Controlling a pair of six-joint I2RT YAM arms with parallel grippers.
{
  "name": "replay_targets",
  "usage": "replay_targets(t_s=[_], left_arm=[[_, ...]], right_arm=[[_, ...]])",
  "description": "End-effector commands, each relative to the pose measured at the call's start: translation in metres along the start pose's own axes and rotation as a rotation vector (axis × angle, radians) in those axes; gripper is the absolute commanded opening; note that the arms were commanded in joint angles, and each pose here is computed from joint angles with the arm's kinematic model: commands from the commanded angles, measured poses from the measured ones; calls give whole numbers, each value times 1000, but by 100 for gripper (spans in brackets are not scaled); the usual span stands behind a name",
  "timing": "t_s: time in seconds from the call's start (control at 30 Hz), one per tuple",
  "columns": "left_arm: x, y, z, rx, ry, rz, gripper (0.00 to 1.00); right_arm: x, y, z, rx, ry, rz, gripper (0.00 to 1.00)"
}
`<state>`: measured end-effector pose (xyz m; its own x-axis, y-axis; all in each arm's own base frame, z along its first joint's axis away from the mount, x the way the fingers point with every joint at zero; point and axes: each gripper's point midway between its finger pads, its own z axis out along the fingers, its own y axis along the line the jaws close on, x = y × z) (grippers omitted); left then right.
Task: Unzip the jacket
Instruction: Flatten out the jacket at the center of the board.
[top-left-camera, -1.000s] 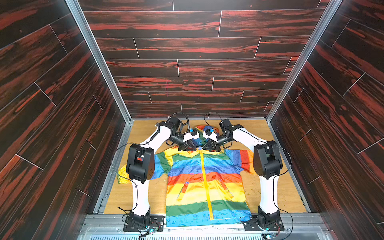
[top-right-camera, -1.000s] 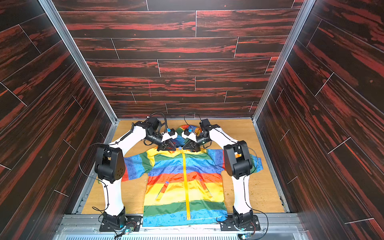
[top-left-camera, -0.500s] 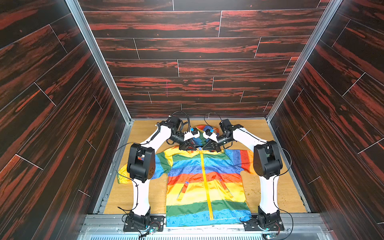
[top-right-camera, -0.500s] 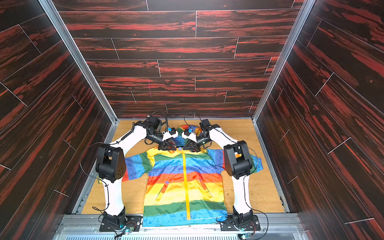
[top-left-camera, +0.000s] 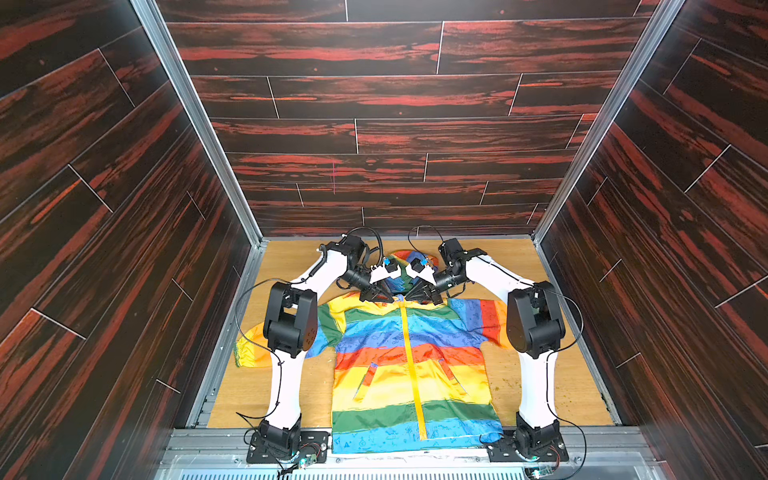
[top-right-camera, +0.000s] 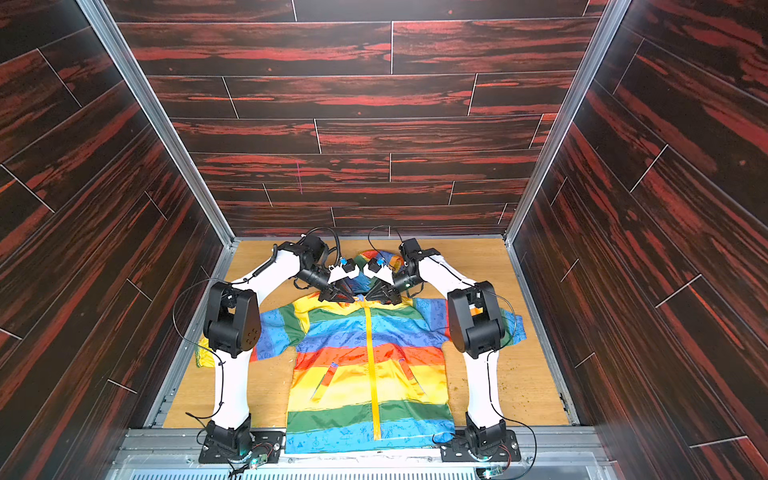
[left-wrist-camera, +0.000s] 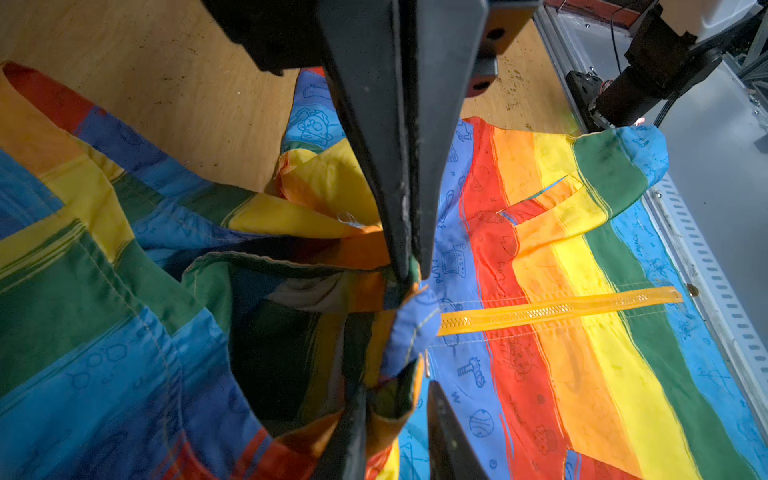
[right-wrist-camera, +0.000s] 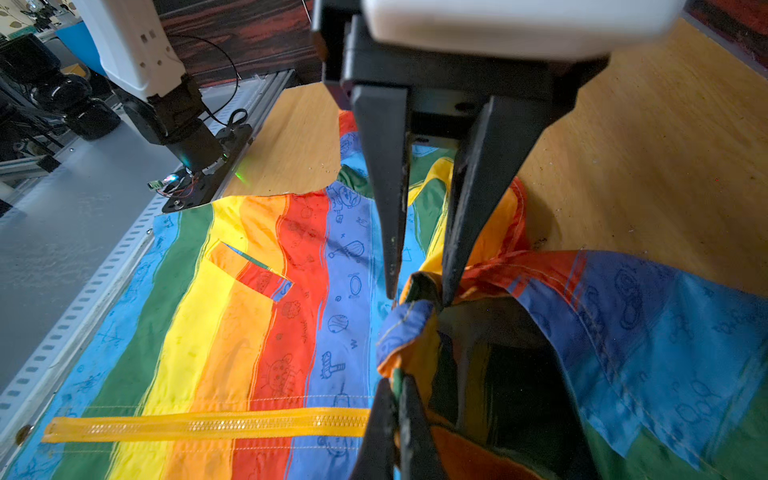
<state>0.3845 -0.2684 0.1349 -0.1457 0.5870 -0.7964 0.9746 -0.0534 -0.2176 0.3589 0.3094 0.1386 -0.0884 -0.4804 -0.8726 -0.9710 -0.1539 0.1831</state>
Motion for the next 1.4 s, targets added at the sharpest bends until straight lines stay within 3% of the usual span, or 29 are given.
replay_targets(t_s=[0.0, 0.37, 0.5, 0.6, 0.7, 0.83, 0.97, 1.07, 1.2, 1.27, 1.37], left_arm=[[-8, -16, -3, 68, -22, -4, 19], [-17, -31, -7, 139, -51, -31, 1], [-19, -36, -8, 162, -50, -24, 0], [-20, -41, -10, 172, -58, -7, 0], [-21, -44, -10, 175, -73, 5, 0], [-24, -45, -11, 161, -103, 15, 0], [-30, -38, -11, 109, -159, 18, 0], [-37, -29, -12, 35, -202, 27, 0], [-49, -21, -17, -33, -256, 30, 0], [-51, -22, -19, -34, -260, 28, 0], [-51, -26, -19, -22, -265, 10, 0]], right_arm=[[-32, 10, -17, 18, -32, -63, 0], [-43, 7, -21, 49, -61, -73, 0], [-56, -9, -26, 141, -115, -21, 0], [-65, -23, -36, 255, -147, 49, 31], [-72, -31, -48, 334, -175, 112, 40], [-79, -39, -69, 419, -218, 202, 39], [-70, -54, -82, 558, -223, 434, 35], [-66, -35, -80, 701, -294, 497, 44], [-51, -8, -78, 802, -411, 687, 55], [-45, 4, -70, 871, -405, 674, 57], [-44, 25, -48, 944, -354, 480, 56]])
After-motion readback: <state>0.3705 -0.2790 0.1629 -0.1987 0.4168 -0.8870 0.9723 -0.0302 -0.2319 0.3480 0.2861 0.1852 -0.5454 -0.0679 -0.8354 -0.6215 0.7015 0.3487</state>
